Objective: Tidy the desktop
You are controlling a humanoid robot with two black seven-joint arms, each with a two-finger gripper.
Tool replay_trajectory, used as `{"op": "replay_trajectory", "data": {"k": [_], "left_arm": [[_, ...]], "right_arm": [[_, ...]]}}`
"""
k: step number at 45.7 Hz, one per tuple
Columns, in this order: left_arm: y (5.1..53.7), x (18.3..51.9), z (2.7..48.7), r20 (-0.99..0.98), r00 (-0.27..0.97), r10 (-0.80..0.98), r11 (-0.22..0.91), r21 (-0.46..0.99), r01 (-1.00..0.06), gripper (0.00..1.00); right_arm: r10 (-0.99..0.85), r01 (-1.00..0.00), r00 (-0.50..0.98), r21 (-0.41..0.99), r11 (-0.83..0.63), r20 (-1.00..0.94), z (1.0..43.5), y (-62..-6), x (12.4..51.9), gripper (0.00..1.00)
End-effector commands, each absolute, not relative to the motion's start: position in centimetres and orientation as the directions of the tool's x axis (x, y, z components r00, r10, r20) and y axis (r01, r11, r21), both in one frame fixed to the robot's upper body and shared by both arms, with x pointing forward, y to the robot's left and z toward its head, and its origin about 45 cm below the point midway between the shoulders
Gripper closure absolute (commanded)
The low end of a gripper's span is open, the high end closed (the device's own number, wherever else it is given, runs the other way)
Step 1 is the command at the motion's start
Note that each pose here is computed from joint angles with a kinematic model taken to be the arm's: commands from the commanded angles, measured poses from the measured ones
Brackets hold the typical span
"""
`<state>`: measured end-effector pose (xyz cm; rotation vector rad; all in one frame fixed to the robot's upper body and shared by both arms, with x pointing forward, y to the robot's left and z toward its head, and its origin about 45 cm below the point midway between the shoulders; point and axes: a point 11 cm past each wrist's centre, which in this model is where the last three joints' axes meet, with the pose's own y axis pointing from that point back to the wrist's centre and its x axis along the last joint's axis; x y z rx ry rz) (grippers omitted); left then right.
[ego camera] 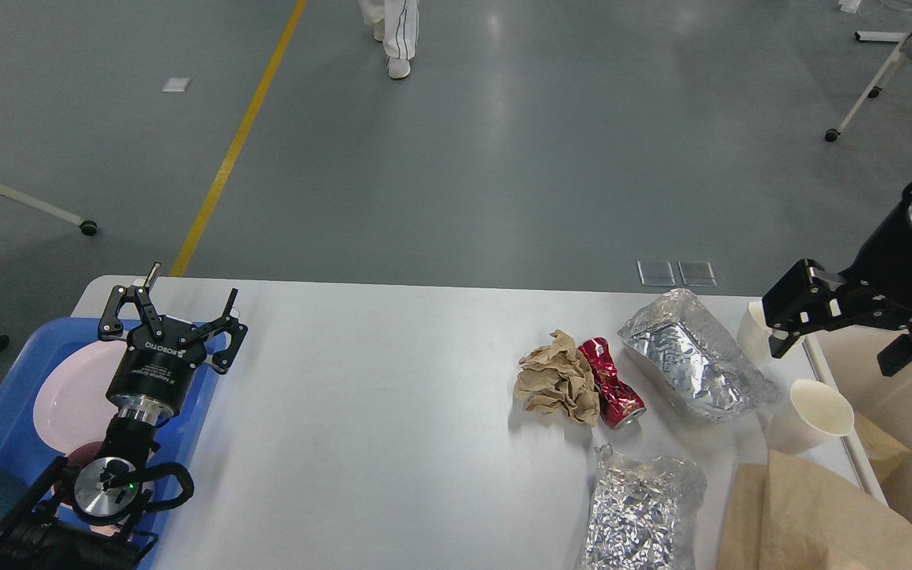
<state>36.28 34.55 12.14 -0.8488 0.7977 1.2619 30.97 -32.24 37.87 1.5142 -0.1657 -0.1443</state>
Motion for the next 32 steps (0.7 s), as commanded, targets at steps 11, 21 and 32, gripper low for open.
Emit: {"op": "replay_trajectory", "data": {"k": [11,21,32], "left_arm": [[34.5,36.3,12.2,-0.876,0.135,0.464,0.103,-0.098,-0.990,0.03],[34.5,36.3,12.1,-0.876,0.133,0.464,0.102,-0.096,-0.990,0.04],[34.5,36.3,12.2,-0.876,0.135,0.464,0.103,-0.098,-0.990,0.04]], "right_arm": [[-0.350,-0.032,0.935,0.997,0.066,0.053,40.0,-34.4,28.7,0.00],[-0.393,-0.008,0.920,1.000,0.012,0.012,39.0,-35.1,27.7,0.02],[-0.434,0.107,0.898,0.992,0.061,-0.070,32.9,-37.3,26.3,0.02]]}}
